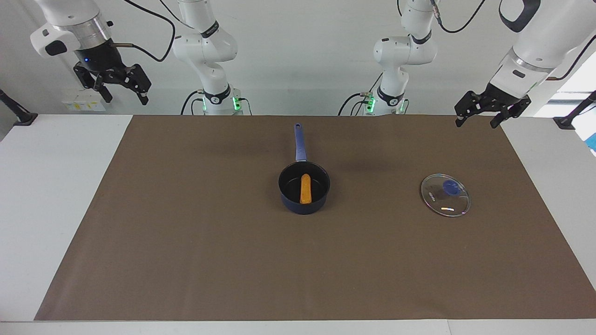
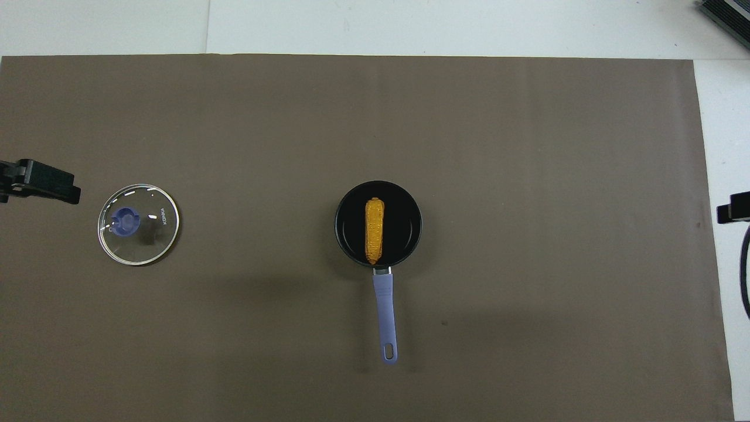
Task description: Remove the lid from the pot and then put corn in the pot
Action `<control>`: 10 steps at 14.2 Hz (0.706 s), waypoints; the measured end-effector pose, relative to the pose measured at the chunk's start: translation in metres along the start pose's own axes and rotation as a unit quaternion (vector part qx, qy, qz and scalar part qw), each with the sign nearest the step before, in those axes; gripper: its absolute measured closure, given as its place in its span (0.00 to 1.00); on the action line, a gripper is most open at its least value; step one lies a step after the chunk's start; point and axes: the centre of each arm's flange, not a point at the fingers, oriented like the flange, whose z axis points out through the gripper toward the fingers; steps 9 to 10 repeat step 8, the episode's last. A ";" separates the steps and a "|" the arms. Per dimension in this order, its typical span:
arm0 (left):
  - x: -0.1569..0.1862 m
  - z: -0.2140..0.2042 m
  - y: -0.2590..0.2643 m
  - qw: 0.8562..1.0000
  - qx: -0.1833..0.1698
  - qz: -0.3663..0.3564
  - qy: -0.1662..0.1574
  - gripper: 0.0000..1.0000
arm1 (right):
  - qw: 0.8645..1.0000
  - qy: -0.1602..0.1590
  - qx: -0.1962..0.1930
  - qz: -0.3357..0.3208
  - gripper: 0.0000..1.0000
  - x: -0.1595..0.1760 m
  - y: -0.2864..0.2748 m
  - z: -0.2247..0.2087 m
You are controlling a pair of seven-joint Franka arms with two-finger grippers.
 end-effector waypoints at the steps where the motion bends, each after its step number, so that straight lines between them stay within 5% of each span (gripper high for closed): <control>1: 0.000 -0.001 0.000 1.000 0.000 0.000 0.001 0.00 | 1.000 0.000 0.000 -0.001 0.00 0.000 -0.001 0.000; 10: 0.000 -0.002 0.000 1.000 0.000 0.000 0.001 0.00 | 1.000 -0.011 0.000 -0.005 0.00 -0.003 -0.005 0.002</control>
